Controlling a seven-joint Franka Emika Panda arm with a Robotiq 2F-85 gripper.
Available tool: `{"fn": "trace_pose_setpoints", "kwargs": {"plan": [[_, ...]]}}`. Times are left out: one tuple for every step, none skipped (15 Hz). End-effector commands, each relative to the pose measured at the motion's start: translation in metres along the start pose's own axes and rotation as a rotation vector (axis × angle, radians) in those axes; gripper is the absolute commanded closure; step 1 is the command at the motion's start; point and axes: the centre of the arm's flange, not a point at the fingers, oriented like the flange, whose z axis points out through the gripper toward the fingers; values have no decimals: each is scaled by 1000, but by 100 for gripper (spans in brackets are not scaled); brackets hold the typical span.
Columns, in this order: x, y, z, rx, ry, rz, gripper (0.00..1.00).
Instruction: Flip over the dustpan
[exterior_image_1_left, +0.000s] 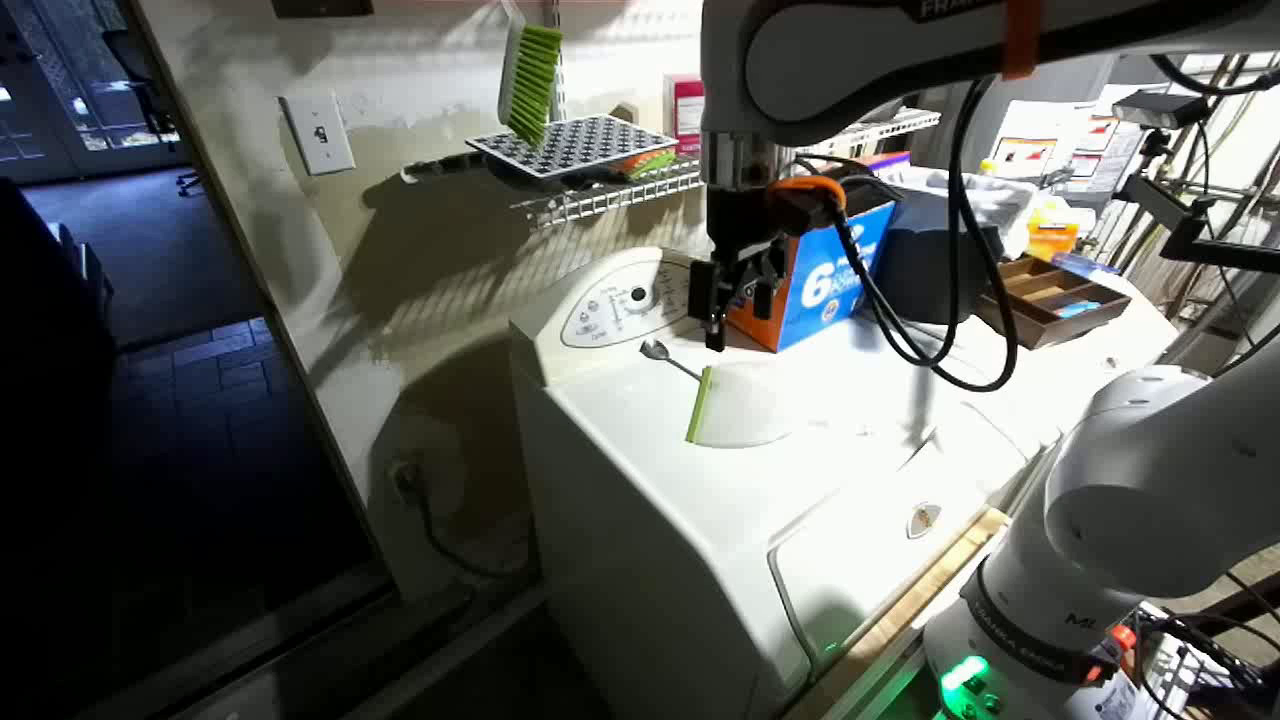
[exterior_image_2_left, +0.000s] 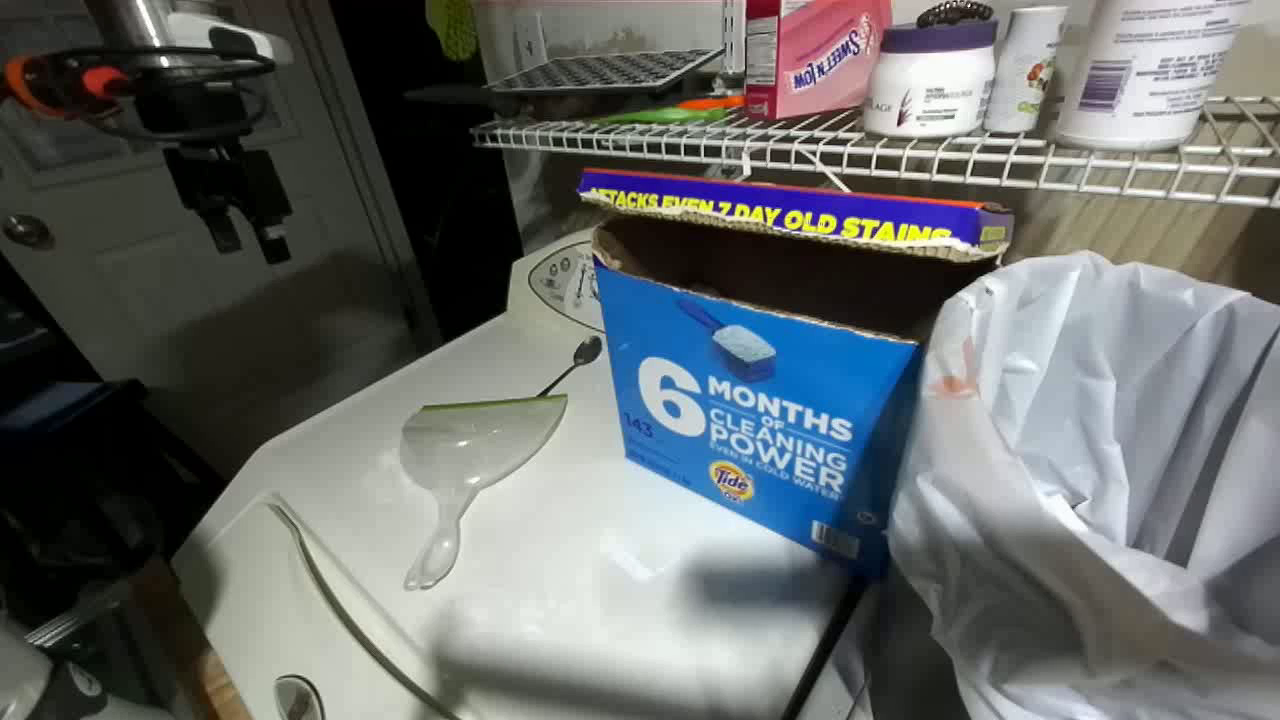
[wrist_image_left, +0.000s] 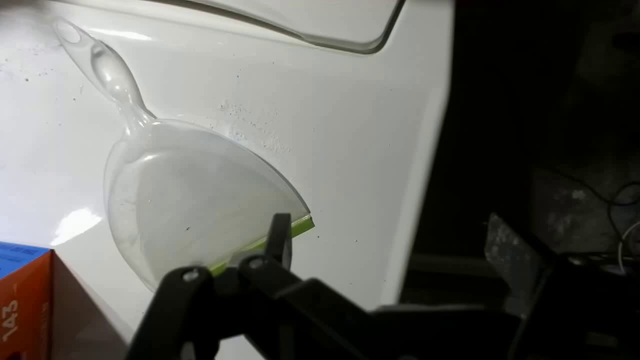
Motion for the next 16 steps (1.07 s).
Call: {"fn": "trace_pose_setpoints", "kwargs": {"plan": [[0, 0, 0, 0, 0, 0, 0], [0, 0, 0, 0, 0, 0, 0], [0, 0, 0, 0, 0, 0, 0], [-1, 2, 5, 8, -40, 37, 0], [-3, 12, 17, 14, -93, 103, 0], [-7, 22, 29, -7, -117, 152, 0], [-13, 33, 41, -22, -144, 196, 0], [-20, 43, 53, -29, -171, 244, 0], [-27, 54, 63, -34, -195, 293, 0], [-33, 64, 72, -37, -221, 344, 0], [-40, 75, 78, -42, -243, 397, 0], [-45, 86, 84, -54, -267, 448, 0], [-45, 102, 89, -105, -276, 487, 0], [-45, 114, 94, -151, -284, 509, 0], [-45, 126, 100, -206, -269, 499, 0], [-45, 136, 104, -272, -240, 437, 0]]}}
